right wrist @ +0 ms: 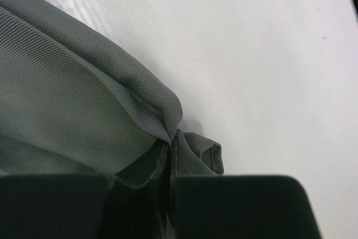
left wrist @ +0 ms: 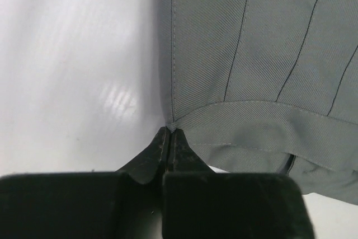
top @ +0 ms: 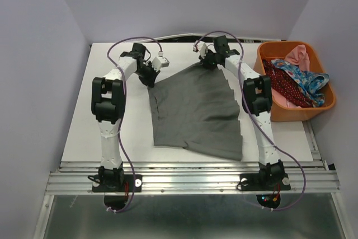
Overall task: Fold and stack the skirts
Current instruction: Fold the skirt
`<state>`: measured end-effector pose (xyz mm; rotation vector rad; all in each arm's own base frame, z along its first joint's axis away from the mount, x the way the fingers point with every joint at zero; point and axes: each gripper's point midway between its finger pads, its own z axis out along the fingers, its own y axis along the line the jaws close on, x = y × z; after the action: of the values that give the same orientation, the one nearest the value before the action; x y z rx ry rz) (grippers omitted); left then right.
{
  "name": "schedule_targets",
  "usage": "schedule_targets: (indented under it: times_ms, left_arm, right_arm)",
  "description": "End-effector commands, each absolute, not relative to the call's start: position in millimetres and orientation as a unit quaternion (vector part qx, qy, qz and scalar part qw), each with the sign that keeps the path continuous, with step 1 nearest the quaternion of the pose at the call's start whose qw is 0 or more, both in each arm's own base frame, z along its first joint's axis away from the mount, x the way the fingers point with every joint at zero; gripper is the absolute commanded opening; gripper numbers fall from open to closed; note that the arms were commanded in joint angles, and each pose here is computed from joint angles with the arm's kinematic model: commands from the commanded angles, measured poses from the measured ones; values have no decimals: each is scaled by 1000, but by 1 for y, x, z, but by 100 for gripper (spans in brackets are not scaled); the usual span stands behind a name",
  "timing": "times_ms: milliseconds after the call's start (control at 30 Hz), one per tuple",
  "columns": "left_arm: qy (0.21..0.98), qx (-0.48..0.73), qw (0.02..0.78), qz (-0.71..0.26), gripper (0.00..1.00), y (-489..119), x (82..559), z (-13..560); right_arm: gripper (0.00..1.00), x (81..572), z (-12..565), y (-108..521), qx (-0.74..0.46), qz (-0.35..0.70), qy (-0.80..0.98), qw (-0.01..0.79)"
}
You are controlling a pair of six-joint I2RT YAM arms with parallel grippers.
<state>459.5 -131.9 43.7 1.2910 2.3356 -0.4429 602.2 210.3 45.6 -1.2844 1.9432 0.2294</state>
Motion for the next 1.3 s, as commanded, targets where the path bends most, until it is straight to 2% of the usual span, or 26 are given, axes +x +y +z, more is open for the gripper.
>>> schedule_targets:
  times_ms: [0, 200, 267, 333, 367, 400, 533, 567, 600, 667, 767, 867, 967, 1000, 1033, 1133, 1167, 1267]
  left_arm:
    - [843, 420, 307, -139, 0, -126, 505, 90]
    - [827, 398, 383, -105, 0, -121, 523, 151]
    - [821, 405, 391, -98, 0, -118, 510, 160]
    - [816, 414, 392, -94, 0, -117, 498, 161]
    - [814, 418, 392, -91, 0, -115, 485, 161]
    - [808, 431, 393, -84, 0, -115, 479, 161]
    - [789, 464, 399, -53, 0, -109, 442, 158]
    - [775, 470, 420, -41, 0, -108, 435, 174]
    - [781, 477, 402, -42, 0, -105, 420, 155]
    - [774, 493, 397, -33, 0, -102, 397, 148]
    - [759, 514, 398, -22, 0, -102, 374, 147]
    - [748, 546, 377, -16, 0, -97, 336, 126]
    - [734, 572, 366, -16, 0, -96, 313, 117]
    - [728, 587, 353, -20, 0, -96, 297, 109]
    - [726, 594, 346, -25, 0, -97, 289, 104]
    - [727, 613, 306, -46, 0, -103, 259, 79]
    - [728, 617, 296, -44, 0, -105, 254, 72]
    - [748, 618, 238, -39, 0, -111, 245, 36]
  right_arm:
    - [1, 655, 126, 203, -464, 9, 728, 505]
    - [1, 668, 232, 199, -433, -37, 673, 598]
    - [1, 656, 262, 197, -434, -36, 663, 609]
    - [1, 639, 254, 197, -450, -22, 673, 587]
    - [1, 627, 273, 194, -449, -22, 669, 592]
    - [1, 615, 253, 190, -458, -17, 687, 564]
    - [1, 569, 260, 184, -475, -4, 702, 531]
    - [1, 552, 235, 179, -480, 7, 724, 495]
    - [1, 534, 250, 180, -483, 10, 720, 499]
    - [1, 503, 219, 177, -496, 24, 739, 455]
    - [1, 464, 216, 175, -506, 33, 743, 436]
    - [1, 409, 177, 171, -516, 60, 766, 380]
    - [1, 365, 172, 167, -525, 76, 768, 359]
    - [1, 343, 151, 164, -530, 87, 776, 331]
    - [1, 339, 162, 168, -535, 88, 767, 344]
    - [1, 290, 113, 156, -547, 105, 780, 284]
    - [1, 289, 115, 162, -553, 104, 774, 290]
    - [1, 280, 69, 157, -548, 92, 790, 260]
